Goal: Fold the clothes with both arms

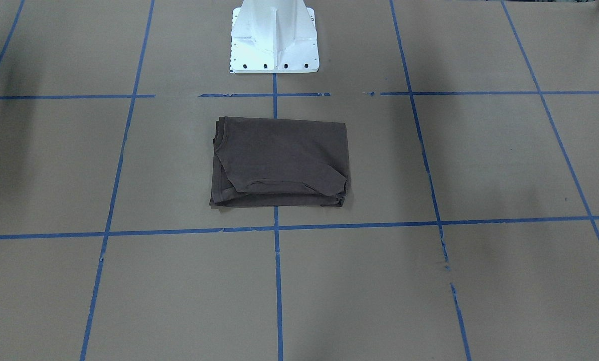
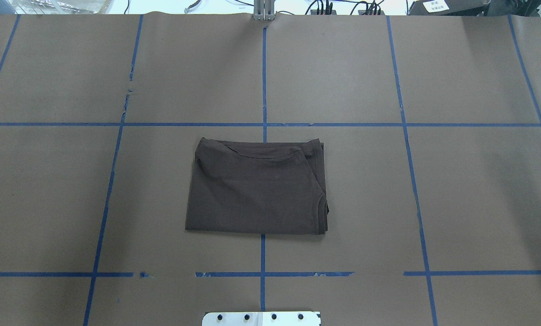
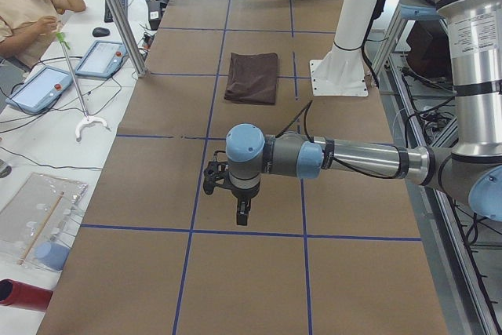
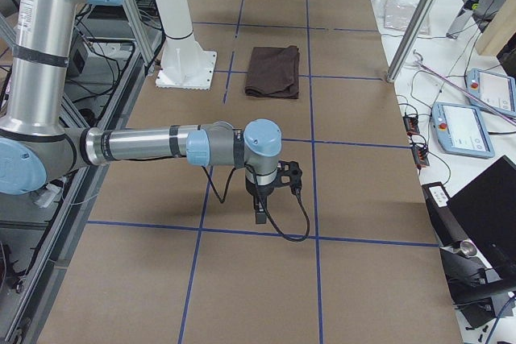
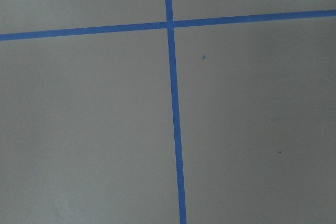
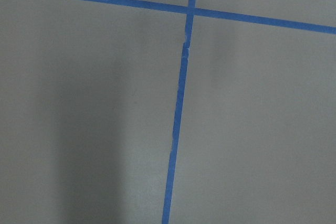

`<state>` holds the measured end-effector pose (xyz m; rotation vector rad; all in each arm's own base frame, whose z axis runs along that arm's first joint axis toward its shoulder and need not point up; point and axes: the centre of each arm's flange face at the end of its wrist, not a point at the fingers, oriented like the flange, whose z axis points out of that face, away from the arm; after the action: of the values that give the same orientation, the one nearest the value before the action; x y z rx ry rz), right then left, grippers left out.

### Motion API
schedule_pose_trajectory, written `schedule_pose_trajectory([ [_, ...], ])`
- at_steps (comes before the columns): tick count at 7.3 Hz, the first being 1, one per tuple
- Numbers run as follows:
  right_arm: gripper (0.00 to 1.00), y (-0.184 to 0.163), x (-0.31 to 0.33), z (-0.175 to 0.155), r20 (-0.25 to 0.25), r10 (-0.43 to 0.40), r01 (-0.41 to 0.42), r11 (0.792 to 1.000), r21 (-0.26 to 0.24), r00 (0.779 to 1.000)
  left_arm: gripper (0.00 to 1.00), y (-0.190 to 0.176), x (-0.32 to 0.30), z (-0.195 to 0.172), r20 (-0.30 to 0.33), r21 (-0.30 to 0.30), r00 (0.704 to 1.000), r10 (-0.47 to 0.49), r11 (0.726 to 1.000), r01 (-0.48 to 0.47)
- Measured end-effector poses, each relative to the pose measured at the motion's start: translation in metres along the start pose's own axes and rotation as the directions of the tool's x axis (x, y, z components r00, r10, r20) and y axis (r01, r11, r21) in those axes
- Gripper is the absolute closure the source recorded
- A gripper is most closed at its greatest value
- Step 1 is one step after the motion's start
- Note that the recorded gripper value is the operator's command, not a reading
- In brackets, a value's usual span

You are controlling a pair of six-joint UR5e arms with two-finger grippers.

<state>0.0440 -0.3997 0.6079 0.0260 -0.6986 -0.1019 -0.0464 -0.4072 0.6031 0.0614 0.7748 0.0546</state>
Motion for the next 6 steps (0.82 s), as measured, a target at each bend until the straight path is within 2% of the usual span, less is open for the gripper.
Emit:
schedule_pose_trajectory([
  [6,0.00,0.0007,0.0018,0.0021,-0.001,0.003,-0.003,1.000,-0.004,1.000,0.00,0.0019,-0.0016,0.0014,0.000,-0.004,1.000,-0.007,1.000,0.007],
])
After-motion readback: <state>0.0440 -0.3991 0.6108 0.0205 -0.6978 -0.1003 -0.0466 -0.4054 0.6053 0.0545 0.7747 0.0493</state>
